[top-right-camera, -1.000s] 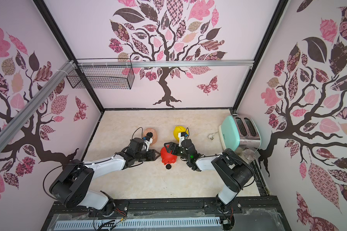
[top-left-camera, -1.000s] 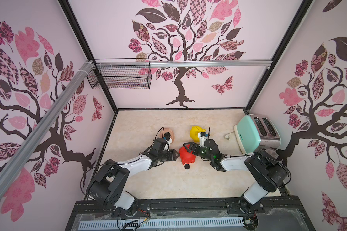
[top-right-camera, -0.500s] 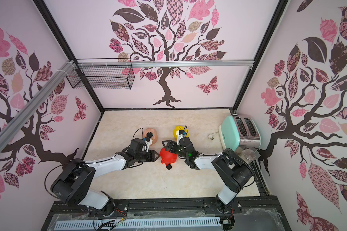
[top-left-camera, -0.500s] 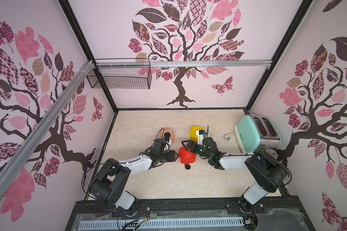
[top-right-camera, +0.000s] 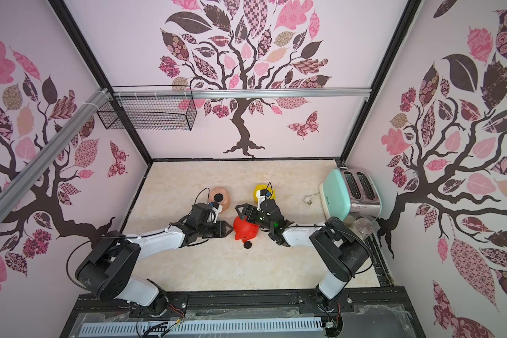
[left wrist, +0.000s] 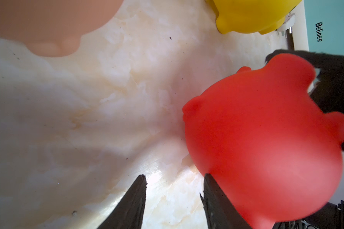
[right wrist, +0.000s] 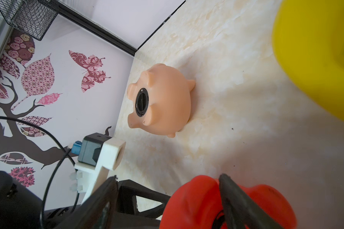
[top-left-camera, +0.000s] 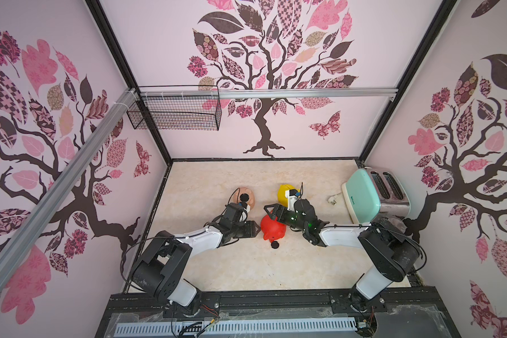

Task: Close piggy banks
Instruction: Turn over the piggy bank at the center of the board.

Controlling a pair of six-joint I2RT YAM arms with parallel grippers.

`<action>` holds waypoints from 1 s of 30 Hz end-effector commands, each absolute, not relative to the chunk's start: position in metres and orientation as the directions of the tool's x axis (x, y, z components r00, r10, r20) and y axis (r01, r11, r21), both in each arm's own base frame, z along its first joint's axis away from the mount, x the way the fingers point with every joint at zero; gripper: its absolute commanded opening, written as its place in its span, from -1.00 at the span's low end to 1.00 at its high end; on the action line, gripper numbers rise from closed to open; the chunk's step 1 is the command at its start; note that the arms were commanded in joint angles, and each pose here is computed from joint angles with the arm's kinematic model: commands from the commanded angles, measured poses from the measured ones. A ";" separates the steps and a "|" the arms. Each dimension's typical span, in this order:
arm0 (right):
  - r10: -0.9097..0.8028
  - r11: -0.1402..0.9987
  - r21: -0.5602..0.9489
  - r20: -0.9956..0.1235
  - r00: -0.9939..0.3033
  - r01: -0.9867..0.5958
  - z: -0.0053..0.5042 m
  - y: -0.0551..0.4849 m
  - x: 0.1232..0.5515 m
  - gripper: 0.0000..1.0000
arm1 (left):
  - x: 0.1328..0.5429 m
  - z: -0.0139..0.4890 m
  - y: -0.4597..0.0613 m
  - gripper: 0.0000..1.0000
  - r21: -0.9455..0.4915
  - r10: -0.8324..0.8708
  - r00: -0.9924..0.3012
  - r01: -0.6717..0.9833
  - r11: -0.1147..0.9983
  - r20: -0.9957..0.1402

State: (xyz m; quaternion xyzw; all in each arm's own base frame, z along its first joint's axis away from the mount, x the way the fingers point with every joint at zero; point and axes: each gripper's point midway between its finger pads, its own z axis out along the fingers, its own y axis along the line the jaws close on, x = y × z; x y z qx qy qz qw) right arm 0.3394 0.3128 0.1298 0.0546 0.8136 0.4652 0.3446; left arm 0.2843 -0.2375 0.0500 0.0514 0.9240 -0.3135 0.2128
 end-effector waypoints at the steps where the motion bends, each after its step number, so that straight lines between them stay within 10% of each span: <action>1: 0.362 0.506 0.826 -0.465 -0.808 -0.249 0.140 0.338 0.326 0.64 | 0.294 0.064 -0.250 -0.01 -0.576 -0.039 -0.886 0.267 0.772 -0.462; 30: 0.341 0.493 0.847 -0.398 -0.852 -0.198 0.142 0.364 0.323 0.65 | 0.297 0.061 -0.245 -0.01 -0.565 -0.056 -0.888 0.240 0.789 -0.456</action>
